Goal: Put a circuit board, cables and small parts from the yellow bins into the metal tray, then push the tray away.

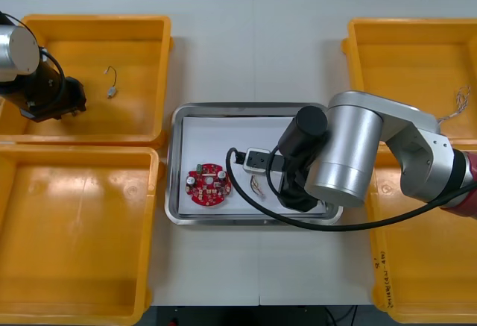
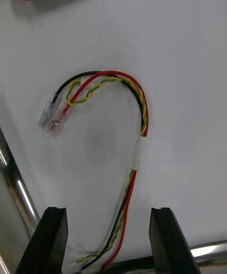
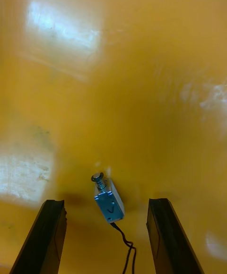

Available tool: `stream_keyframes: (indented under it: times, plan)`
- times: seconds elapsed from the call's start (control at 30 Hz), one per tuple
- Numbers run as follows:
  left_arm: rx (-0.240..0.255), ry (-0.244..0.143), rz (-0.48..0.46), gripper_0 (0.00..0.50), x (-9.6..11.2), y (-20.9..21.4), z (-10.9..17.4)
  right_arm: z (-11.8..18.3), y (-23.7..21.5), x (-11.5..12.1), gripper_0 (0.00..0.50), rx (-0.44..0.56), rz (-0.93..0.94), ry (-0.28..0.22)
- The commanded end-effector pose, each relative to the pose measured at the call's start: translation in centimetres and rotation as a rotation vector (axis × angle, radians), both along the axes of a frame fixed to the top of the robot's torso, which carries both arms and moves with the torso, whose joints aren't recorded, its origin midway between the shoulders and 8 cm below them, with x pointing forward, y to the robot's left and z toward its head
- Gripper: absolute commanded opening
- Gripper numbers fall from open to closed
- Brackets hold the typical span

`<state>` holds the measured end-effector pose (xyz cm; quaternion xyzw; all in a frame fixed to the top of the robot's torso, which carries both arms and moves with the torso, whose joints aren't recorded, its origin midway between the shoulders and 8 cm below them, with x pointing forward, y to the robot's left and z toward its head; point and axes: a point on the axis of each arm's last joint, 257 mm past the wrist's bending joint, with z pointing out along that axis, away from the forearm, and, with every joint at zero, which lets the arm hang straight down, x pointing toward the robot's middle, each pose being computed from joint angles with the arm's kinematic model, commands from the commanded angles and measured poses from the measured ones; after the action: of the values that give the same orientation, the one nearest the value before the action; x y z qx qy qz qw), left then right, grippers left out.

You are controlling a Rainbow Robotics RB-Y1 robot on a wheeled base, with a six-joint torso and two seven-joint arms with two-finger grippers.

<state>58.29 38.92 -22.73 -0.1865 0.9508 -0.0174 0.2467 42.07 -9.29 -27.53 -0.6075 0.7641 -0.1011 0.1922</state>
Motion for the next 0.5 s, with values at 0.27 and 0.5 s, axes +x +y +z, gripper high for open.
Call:
stream_keyframes:
  times: [0.27,0.5]
  plan:
    - [0.054,-0.052,-0.114,0.5,2.0,-1.6,2.3,7.1,-0.2,0.4,0.5,0.072,-0.041,0.001]
    - [0.056,-0.082,-0.117,0.5,2.4,-1.2,1.7,11.9,-1.2,0.5,0.5,0.104,-0.099,0.038]
